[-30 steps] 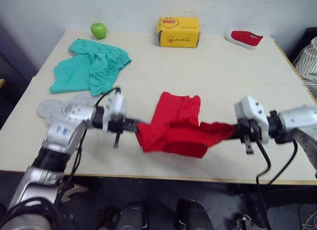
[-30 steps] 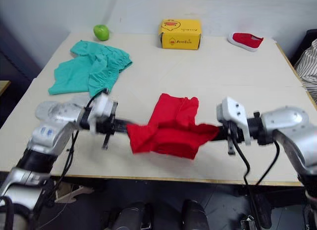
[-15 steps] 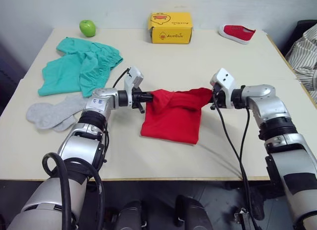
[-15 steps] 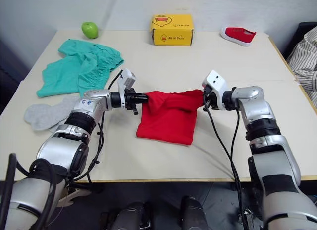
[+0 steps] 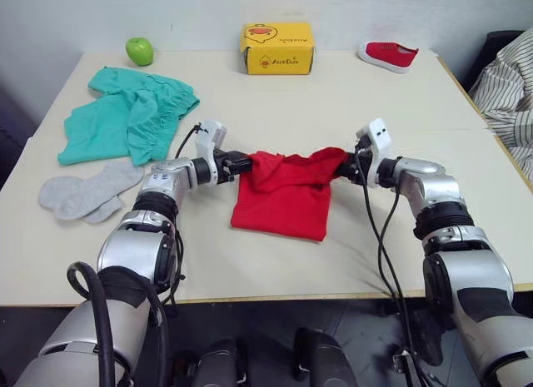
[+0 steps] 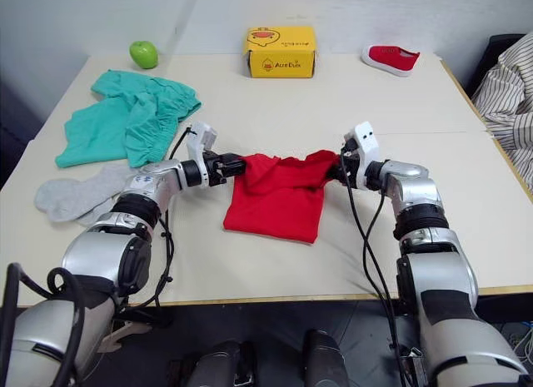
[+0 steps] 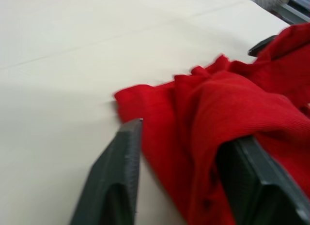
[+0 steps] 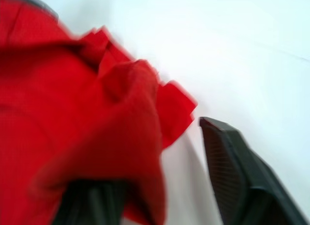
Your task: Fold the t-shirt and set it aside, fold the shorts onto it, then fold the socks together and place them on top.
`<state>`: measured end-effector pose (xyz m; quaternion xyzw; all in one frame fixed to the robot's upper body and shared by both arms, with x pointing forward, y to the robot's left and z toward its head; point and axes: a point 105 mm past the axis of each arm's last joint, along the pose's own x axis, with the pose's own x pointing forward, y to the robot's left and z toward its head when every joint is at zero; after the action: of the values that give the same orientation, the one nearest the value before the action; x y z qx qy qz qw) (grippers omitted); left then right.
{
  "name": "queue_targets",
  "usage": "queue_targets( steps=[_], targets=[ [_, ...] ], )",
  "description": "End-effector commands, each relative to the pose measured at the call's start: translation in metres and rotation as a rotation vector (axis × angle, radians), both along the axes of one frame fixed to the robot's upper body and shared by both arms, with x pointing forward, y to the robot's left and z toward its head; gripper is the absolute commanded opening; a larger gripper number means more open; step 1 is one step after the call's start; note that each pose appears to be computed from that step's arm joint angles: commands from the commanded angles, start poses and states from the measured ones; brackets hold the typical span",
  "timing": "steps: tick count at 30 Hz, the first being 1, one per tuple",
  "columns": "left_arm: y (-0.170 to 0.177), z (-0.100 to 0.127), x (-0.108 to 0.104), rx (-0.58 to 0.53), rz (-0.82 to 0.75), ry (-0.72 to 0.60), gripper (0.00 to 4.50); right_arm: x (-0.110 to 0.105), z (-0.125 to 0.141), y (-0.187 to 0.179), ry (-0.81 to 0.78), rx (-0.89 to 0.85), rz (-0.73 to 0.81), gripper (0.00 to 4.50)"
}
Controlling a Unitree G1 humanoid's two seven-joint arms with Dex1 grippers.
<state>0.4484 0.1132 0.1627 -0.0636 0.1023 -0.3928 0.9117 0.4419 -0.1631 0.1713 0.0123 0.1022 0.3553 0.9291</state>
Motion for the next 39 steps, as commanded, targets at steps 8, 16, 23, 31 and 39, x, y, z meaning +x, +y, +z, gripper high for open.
queue_targets(
  steps=[8, 16, 23, 31, 39],
  targets=[
    [0.024, 0.007, 0.012, -0.161, 0.206, 0.021, 4.50, 0.013, 0.016, -0.028, 0.069, 0.294, -0.247, 4.49],
    [0.054, 0.001, 0.003, -0.070, 0.203, -0.052, 4.50, -0.026, 0.040, -0.040, -0.213, 0.209, -0.046, 4.49],
    [0.066, 0.019, -0.026, 0.061, 0.019, -0.325, 4.50, -0.109, 0.013, 0.011, -0.357, -0.033, 0.321, 4.49],
    [0.035, 0.002, -0.102, 0.394, -0.443, -0.667, 4.50, -0.149, -0.034, 0.047, -0.480, -0.291, 0.489, 4.49],
    [0.006, -0.039, -0.090, 0.613, -0.515, -0.679, 4.31, -0.121, -0.056, 0.053, -0.582, -0.494, 0.474, 3.90]
  ],
)
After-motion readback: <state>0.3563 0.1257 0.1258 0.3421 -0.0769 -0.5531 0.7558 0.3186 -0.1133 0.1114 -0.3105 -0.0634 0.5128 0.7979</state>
